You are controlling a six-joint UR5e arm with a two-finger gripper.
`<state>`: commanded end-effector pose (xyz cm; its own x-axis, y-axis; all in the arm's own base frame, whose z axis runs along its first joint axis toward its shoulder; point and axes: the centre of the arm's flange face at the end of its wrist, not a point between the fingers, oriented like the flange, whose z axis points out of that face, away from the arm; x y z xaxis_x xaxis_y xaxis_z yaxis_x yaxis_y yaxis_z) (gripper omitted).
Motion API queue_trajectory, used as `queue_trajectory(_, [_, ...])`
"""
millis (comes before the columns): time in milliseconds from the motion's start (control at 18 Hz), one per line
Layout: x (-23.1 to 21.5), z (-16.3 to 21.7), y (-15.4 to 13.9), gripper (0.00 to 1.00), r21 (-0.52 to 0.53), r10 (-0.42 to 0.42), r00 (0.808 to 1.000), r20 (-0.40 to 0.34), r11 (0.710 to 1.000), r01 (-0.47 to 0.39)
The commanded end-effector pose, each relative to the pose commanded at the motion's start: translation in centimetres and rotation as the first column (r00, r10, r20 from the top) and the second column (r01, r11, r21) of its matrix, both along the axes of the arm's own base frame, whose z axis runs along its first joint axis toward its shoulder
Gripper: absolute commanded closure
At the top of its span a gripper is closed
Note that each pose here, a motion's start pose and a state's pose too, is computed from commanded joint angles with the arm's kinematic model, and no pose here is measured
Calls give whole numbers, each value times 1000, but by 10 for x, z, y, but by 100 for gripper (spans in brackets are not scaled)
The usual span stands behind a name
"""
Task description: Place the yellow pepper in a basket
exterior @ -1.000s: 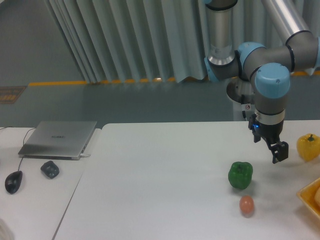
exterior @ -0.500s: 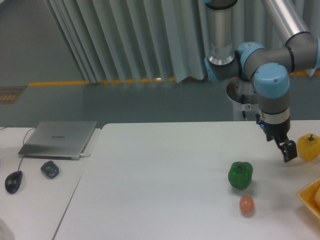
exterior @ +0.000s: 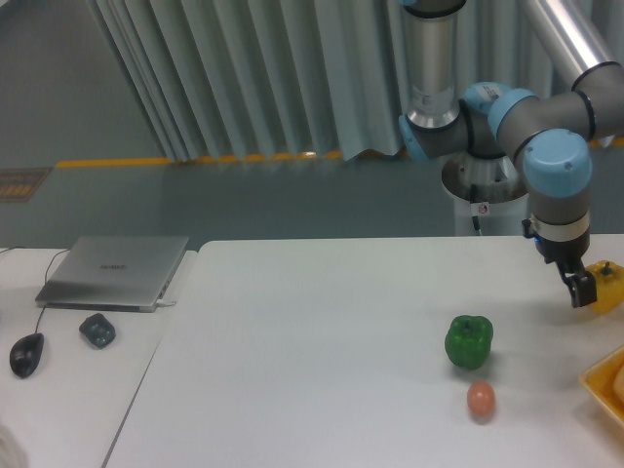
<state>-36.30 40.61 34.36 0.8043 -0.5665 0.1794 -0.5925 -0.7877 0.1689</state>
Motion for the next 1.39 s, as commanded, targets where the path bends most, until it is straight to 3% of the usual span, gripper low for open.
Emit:
queue_trajectory(333, [-15,4,-11,0,39,51,999,13,998,-52])
queue_trajectory(611, [-50,26,-52,0,264,127,986,110,952,-152])
queue_trajectory(1056, [-62,25,-63,0,279,113,990,82,951,-132])
queue_trajectory(1389, [-74,18,-63,0,209,113,992,54,970,-122])
